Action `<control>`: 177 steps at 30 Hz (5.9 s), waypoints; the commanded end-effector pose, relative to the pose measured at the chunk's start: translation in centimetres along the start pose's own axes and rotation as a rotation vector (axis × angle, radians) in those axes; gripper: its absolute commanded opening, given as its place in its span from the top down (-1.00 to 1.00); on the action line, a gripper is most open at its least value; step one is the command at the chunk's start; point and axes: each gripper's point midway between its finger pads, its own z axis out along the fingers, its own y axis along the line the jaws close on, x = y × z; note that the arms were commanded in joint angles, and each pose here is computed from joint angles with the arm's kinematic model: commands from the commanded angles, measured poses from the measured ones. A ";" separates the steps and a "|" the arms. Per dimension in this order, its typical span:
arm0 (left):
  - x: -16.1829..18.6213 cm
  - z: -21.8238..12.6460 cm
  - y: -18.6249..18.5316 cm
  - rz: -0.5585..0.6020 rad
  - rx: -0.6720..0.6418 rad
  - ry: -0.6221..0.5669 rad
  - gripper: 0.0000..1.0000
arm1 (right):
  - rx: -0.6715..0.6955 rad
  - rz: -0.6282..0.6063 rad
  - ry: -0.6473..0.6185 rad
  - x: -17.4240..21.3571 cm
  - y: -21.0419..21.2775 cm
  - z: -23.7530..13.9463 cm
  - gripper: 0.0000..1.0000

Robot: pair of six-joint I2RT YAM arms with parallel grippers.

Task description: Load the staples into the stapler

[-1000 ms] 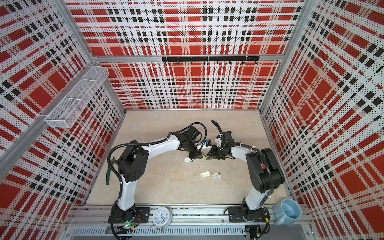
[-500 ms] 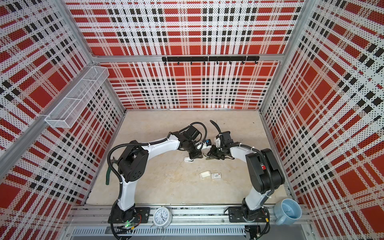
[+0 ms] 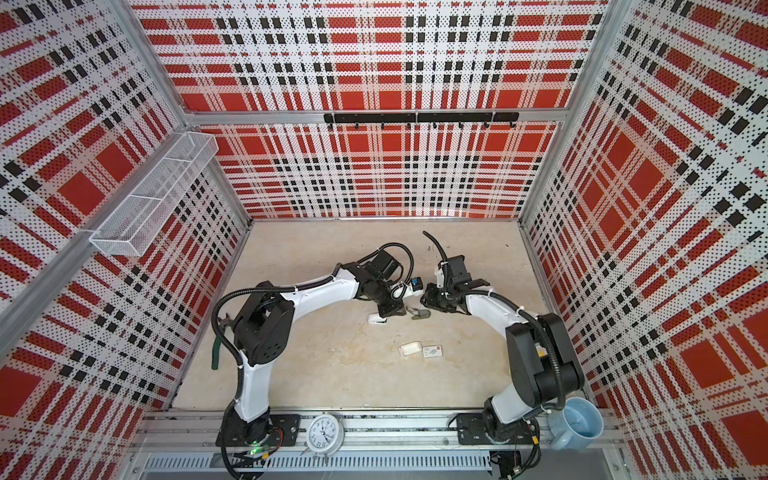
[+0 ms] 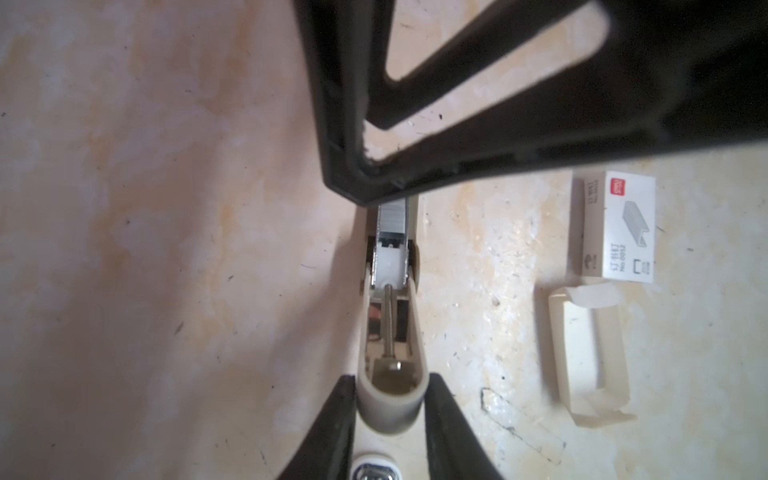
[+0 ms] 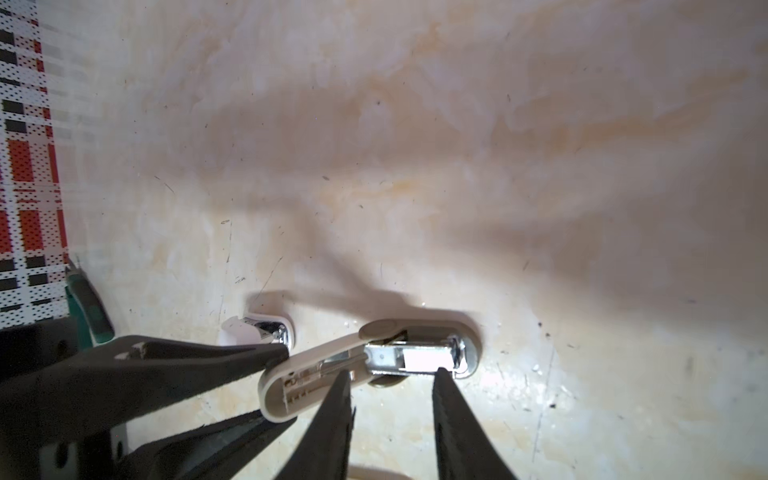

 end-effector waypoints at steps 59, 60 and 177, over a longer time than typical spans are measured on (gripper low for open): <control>-1.3 -1.5 -0.5 -0.003 0.009 -0.076 0.34 | 0.165 -0.055 0.096 3.0 -2.2 4.4 0.14; -1.3 -1.5 -0.5 -0.003 0.009 -0.078 0.34 | 0.165 -0.054 0.100 3.2 -2.2 4.5 0.14; -0.5 -2.7 -0.9 -0.036 0.047 -0.108 0.27 | 0.065 0.025 -0.047 -0.1 0.1 0.5 0.22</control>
